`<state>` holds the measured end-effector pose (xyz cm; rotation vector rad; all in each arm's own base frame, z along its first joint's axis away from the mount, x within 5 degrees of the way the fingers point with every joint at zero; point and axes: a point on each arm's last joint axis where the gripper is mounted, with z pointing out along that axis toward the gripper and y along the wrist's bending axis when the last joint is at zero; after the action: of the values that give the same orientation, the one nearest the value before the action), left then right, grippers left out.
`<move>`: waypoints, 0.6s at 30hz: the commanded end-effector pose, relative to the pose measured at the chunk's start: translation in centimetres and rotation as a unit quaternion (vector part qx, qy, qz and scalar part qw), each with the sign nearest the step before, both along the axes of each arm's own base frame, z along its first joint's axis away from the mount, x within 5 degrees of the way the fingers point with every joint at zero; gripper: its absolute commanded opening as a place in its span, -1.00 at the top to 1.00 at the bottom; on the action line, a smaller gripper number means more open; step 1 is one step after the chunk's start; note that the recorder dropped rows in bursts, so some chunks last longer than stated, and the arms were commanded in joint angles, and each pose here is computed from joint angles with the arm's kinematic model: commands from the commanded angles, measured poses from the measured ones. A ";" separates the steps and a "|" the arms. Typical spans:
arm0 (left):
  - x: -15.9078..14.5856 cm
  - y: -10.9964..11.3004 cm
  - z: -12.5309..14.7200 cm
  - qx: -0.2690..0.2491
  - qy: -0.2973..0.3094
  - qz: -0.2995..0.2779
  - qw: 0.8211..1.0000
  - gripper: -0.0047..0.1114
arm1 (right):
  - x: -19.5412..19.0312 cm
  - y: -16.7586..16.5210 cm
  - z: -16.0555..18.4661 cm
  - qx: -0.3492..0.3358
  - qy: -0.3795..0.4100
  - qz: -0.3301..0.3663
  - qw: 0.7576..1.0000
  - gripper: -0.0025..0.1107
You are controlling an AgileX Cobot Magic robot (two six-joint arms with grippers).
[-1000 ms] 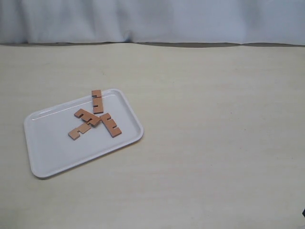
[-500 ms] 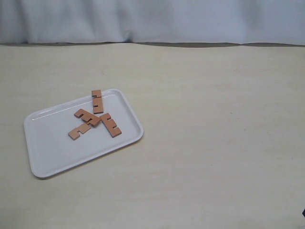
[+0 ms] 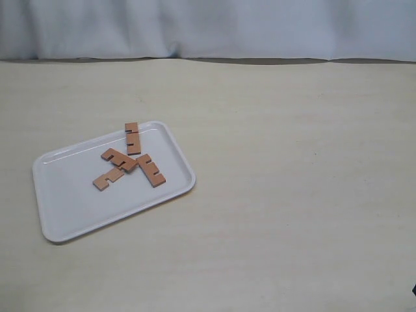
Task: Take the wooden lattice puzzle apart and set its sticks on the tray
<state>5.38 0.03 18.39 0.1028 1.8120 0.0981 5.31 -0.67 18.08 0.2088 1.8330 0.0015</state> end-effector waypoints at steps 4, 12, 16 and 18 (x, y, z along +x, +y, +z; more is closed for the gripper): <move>0.0 0.0 0.0 -0.001 -0.005 -0.001 1.000 0.92 | -0.1 -0.3 0.1 -0.003 -0.007 -0.033 0.999 0.88; 0.0 0.0 0.0 -0.001 -0.005 -0.001 1.000 0.92 | 0.0 -0.2 0.1 -0.002 -0.007 -0.022 1.000 0.88; 0.0 0.0 0.0 -0.001 -0.005 -0.001 1.000 0.92 | 0.0 -0.2 0.1 -0.002 -0.007 -0.022 1.000 0.88; 0.0 0.0 0.0 -0.001 -0.005 -0.001 1.000 0.92 | 0.0 -0.2 0.1 -0.002 -0.007 -0.022 1.000 0.88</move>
<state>5.38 0.03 18.39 0.1028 1.8120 0.0981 5.27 -0.92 18.08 0.2520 1.8277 -0.0315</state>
